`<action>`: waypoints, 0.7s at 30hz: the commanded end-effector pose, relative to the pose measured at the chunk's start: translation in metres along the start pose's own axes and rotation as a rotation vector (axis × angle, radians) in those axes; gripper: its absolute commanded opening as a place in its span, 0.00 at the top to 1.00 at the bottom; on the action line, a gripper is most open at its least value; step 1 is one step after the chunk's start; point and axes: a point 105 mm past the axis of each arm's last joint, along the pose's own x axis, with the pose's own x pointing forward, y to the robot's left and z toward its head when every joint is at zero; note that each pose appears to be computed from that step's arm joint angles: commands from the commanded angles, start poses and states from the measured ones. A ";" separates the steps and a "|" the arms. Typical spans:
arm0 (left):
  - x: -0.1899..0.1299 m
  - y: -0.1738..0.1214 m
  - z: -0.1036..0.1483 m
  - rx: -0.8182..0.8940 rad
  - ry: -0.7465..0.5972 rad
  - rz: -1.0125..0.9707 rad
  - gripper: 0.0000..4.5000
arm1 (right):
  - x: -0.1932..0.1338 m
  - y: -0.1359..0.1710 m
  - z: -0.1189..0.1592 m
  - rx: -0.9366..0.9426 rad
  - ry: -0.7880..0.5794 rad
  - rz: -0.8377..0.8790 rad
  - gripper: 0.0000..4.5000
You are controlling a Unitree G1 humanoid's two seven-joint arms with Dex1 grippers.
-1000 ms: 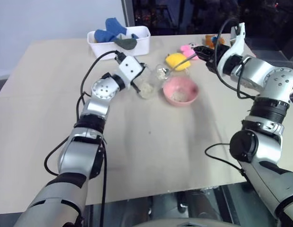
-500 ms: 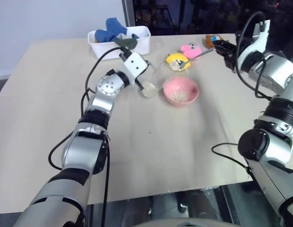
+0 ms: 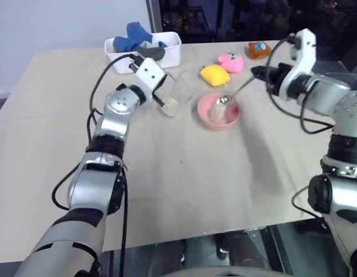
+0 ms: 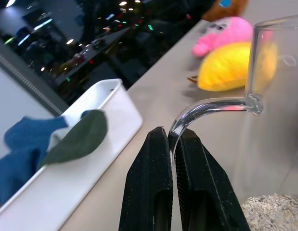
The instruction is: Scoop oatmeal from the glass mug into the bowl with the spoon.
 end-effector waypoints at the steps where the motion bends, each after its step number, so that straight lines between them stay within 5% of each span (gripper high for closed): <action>1: -0.009 0.008 0.016 -0.013 -0.064 0.036 0.99 | 0.000 0.026 0.015 -0.376 -0.098 0.082 1.00; 5: -0.020 0.003 0.011 -0.030 -0.057 0.050 0.99 | -0.009 0.055 0.014 -0.608 -0.177 0.237 1.00; 12: -0.033 -0.003 0.007 -0.095 -0.103 0.090 0.99 | -0.031 0.049 0.056 -0.082 -0.354 0.304 1.00; 21: -0.039 -0.015 0.023 -0.158 -0.213 0.094 0.99 | -0.006 0.084 0.032 0.036 -0.280 0.371 1.00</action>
